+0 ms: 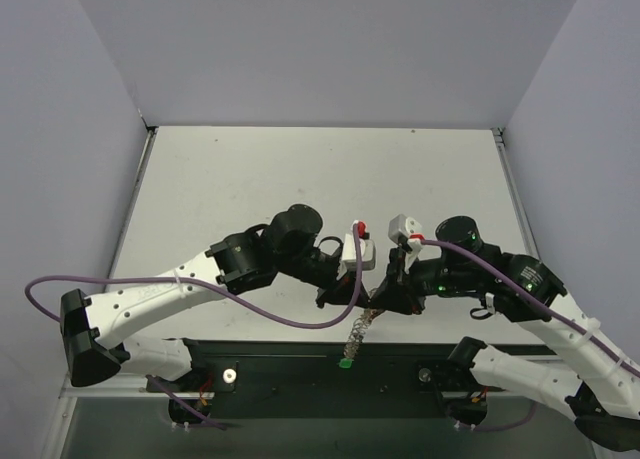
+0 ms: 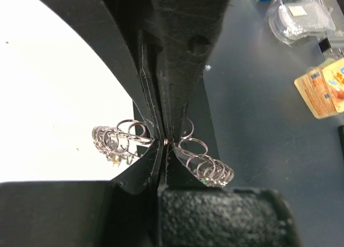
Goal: Put the keys on the keyring
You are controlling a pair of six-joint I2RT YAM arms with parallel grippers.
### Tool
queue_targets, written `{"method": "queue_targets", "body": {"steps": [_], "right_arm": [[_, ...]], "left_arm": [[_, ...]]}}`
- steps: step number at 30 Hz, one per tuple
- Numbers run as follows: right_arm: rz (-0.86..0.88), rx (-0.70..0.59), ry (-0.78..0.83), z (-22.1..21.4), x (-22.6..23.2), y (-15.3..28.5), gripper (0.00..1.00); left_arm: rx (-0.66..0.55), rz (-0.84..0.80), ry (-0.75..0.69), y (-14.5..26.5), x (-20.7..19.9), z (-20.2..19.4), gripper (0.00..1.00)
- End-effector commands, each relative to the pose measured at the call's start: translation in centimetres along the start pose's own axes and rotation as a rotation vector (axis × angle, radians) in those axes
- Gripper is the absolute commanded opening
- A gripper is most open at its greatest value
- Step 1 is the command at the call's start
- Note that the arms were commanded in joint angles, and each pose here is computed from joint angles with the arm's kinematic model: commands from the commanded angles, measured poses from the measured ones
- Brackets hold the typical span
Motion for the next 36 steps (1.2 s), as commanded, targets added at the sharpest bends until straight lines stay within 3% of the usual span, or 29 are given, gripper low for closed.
{"method": "queue_targets", "body": {"steps": [1, 2, 3, 6, 10, 19, 25, 31, 36], "right_arm": [[-0.022, -0.181, 0.094, 1.9, 0.8, 1.3, 0.13], [-0.025, -0.196, 0.099, 1.9, 0.8, 1.4, 0.18], [-0.029, -0.227, 0.11, 1.9, 0.9, 1.7, 0.31], [-0.051, -0.27, 0.125, 1.9, 0.9, 2.1, 0.57], [-0.054, -0.28, 0.129, 1.9, 0.8, 2.2, 0.67], [-0.049, -0.249, 0.116, 1.5, 0.4, 1.4, 0.72], [-0.044, -0.248, 0.116, 1.5, 0.4, 1.3, 0.71], [-0.028, -0.233, 0.113, 1.4, 0.2, 0.8, 0.63], [-0.028, -0.237, 0.115, 1.5, 0.1, 0.7, 0.49]], "left_arm": [[-0.094, 0.041, -0.042, 0.4, 0.0, 1.2, 0.0], [-0.116, 0.052, -0.054, 0.4, 0.0, 1.4, 0.0], [-0.114, 0.068, -0.046, 0.4, 0.1, 1.0, 0.0], [-0.145, 0.102, -0.066, 1.1, -0.2, 1.3, 0.0], [-0.174, 0.138, -0.087, 1.5, -0.1, 1.6, 0.0], [-0.366, 0.248, -0.096, 2.7, -0.5, 2.9, 0.0], [-0.427, 0.276, -0.107, 3.6, -1.0, 3.2, 0.0], [-0.467, 0.268, -0.119, 3.9, -1.3, 3.5, 0.0], [-0.498, 0.245, -0.135, 4.1, -1.6, 3.9, 0.0]]}}
Point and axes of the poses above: each gripper's point midway between its finger pads, its own y axis back along the fingers, its own x axis along the line the jaws close on, z = x × y, the point moved 9 cm from there along y, back along the fingers, and after that the axes turned 14 degrees about -y, right-handed, at the moved point
